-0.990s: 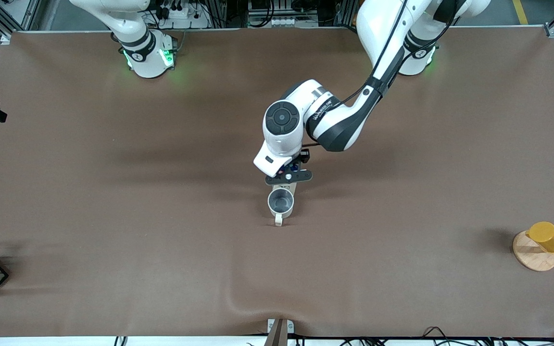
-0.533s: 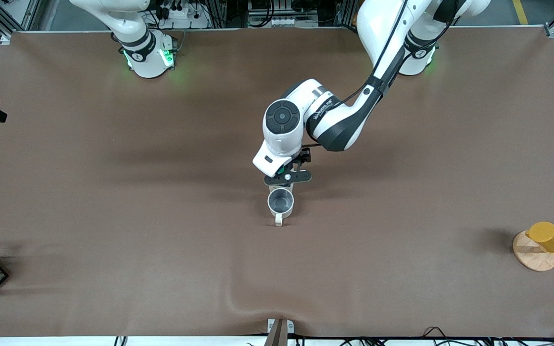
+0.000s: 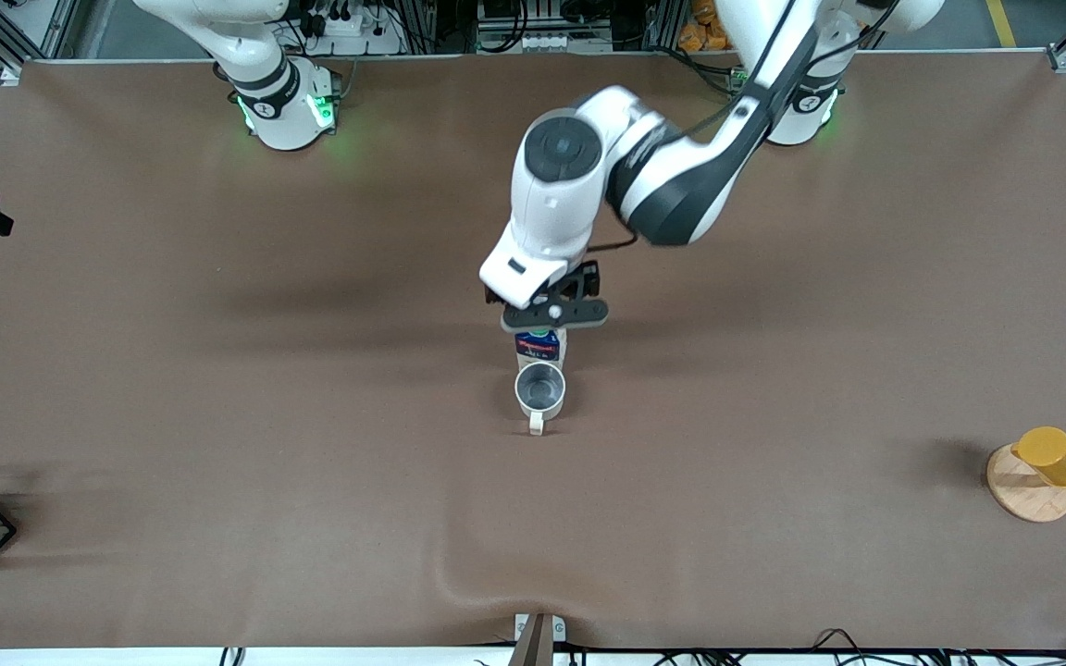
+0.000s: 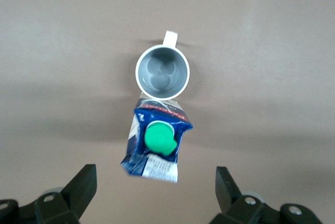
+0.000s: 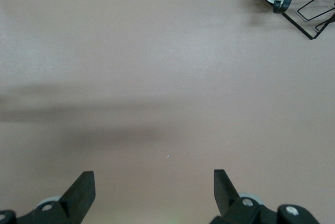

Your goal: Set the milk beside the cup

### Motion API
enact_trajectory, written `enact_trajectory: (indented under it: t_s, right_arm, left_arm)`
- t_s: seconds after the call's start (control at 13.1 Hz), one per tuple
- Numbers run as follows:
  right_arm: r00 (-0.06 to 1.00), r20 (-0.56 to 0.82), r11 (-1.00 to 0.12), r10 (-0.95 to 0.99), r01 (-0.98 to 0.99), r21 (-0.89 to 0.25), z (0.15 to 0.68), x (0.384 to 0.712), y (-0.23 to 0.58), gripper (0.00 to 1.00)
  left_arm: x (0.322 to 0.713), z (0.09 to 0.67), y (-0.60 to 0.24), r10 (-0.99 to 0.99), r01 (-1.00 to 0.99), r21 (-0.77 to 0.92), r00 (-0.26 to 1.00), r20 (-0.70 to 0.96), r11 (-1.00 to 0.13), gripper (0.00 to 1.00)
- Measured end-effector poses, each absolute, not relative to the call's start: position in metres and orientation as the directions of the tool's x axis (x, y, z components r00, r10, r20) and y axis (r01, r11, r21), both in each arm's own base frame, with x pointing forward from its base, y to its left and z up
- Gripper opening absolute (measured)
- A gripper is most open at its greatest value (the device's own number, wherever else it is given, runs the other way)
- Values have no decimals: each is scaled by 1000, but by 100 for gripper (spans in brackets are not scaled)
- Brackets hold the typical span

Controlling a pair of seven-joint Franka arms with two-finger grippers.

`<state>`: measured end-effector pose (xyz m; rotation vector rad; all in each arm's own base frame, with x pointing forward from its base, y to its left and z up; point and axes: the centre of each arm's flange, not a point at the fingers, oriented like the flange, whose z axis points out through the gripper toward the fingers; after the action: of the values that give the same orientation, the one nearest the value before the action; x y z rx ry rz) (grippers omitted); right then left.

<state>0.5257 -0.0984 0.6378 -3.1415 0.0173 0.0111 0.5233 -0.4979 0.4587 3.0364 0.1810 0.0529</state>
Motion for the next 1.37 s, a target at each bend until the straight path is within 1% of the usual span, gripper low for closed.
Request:
enact_trajectory:
  t_s: [0.15,0.23,0.46,0.61,0.76,0.91,1.14,1.37]
  right_arm:
    - [1000,-7,-1000,-12,-12,0,638,526,-99,100]
    - [1000,-7,-1000,-12,-12,1,638,526,-99,100]
    - [1000,-8,-1000,-13,-13,1,638,526,-99,100]
    - [1000,-8,-1000,-14,-14,1,637,526,-99,100]
    - [1000,-9,-1000,-14,-14,1,637,526,-99,100]
    - [1000,-10,-1000,-14,-14,1,637,526,-99,100]
    - [1000,-11,-1000,-14,-14,1,636,526,-99,100]
    - [1000,-11,-1000,-14,-14,1,636,526,-99,100]
  left_arm:
    - [534,507,-462,173,167,108,984,52,-980,100]
    - [549,530,-430,219,211,113,973,66,-971,100]
    - [602,576,-308,352,340,120,930,101,-933,100]
    - [616,598,-230,336,329,83,937,97,-941,100]
    - [606,624,-182,308,304,54,947,88,-951,100]
    - [583,642,-164,259,257,34,962,87,-966,100]
    - [549,656,-129,138,139,-11,989,58,-990,100]
    - [532,663,-78,31,32,-36,999,18,-999,100]
